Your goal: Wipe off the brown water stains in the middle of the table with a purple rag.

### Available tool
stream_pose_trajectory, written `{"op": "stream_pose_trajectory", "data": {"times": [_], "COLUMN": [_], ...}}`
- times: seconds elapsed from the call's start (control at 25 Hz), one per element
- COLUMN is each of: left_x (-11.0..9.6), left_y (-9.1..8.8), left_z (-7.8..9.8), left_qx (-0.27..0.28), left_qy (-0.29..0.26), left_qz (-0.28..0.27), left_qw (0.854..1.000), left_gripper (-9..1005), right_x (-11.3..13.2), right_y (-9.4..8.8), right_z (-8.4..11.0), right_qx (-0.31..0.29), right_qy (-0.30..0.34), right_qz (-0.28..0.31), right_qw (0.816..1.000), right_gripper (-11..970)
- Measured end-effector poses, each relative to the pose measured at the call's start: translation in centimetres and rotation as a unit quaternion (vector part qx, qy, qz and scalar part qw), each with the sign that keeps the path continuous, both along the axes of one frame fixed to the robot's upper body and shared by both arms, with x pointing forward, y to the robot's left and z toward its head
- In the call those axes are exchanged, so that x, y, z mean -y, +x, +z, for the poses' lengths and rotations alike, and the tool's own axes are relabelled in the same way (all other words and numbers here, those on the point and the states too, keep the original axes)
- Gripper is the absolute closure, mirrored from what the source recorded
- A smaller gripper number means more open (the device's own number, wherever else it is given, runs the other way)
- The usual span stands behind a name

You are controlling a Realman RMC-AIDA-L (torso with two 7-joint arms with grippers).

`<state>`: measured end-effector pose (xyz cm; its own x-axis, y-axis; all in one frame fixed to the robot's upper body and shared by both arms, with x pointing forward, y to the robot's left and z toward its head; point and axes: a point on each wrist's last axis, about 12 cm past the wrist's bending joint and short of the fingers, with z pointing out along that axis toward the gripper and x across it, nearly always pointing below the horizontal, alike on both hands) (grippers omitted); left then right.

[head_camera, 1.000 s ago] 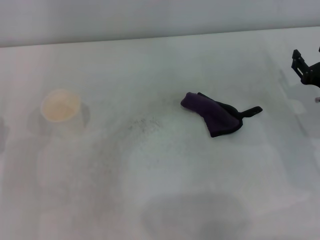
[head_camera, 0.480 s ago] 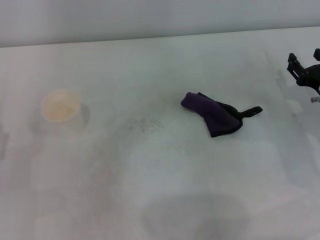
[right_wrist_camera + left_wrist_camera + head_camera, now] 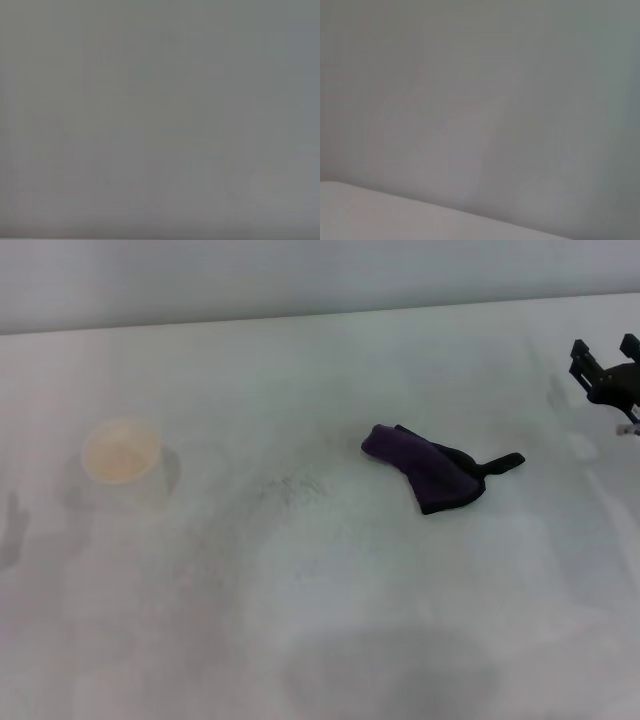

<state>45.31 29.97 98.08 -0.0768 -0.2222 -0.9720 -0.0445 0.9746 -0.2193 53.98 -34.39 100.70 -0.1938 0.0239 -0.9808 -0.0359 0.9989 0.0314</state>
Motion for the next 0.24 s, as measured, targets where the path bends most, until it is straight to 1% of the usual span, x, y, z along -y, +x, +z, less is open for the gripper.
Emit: {"op": "stream_pose_trajectory", "data": {"times": [0.24], "left_x": [0.00], "left_y": [0.00], "left_z": [-0.01], "left_qx": [0.000], "left_qy": [0.000], "left_qz": [0.000], "left_qw": [1.000], "left_gripper": [109], "right_x": [-0.19], "right_y": [0.53], "right_z": [0.09], "right_qx": [-0.006], "right_qy": [0.001], "right_qz": [-0.001], "right_qw": [1.000], "right_gripper": [261]}}
